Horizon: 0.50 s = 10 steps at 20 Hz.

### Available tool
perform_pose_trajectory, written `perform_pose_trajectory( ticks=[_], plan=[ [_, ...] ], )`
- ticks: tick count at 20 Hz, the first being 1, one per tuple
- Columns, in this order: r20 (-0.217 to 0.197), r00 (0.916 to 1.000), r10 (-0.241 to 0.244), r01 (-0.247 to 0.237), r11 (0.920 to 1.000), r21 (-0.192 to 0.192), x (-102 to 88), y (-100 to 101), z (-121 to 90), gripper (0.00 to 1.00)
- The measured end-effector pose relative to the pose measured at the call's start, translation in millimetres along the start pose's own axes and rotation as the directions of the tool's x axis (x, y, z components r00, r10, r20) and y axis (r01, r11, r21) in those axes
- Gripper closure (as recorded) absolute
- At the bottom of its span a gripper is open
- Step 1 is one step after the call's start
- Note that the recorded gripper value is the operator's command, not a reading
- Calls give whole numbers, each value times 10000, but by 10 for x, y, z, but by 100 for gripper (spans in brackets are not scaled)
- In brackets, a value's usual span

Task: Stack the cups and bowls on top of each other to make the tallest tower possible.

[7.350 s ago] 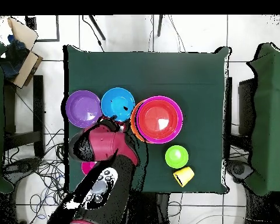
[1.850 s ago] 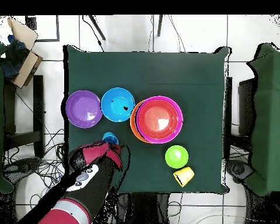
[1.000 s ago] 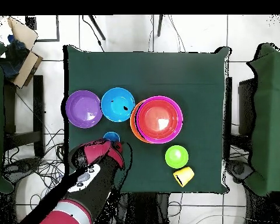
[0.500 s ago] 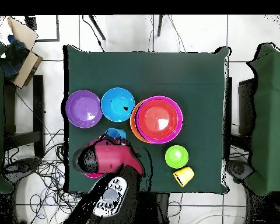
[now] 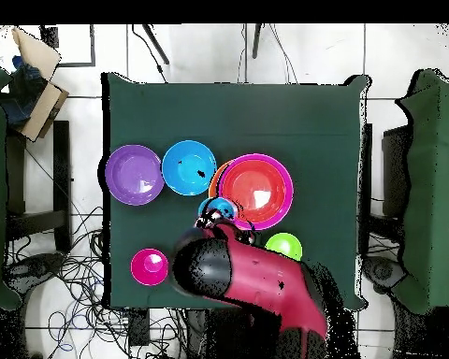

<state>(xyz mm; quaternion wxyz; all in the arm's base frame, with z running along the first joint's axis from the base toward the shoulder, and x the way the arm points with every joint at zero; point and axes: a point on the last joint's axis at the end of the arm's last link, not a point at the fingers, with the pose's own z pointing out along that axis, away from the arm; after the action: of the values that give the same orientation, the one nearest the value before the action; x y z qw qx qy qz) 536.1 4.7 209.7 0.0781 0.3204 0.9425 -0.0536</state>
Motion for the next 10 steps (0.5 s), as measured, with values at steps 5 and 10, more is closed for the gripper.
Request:
perform_pose_trajectory(
  ticks=[5, 10],
  plan=[
    [-400, 9989, 242, -251, 9994, -218, -373, -314, -394, 100],
    [-291, 9991, -302, 289, 9985, -460, -700, -344, -570, 100]
  ],
)
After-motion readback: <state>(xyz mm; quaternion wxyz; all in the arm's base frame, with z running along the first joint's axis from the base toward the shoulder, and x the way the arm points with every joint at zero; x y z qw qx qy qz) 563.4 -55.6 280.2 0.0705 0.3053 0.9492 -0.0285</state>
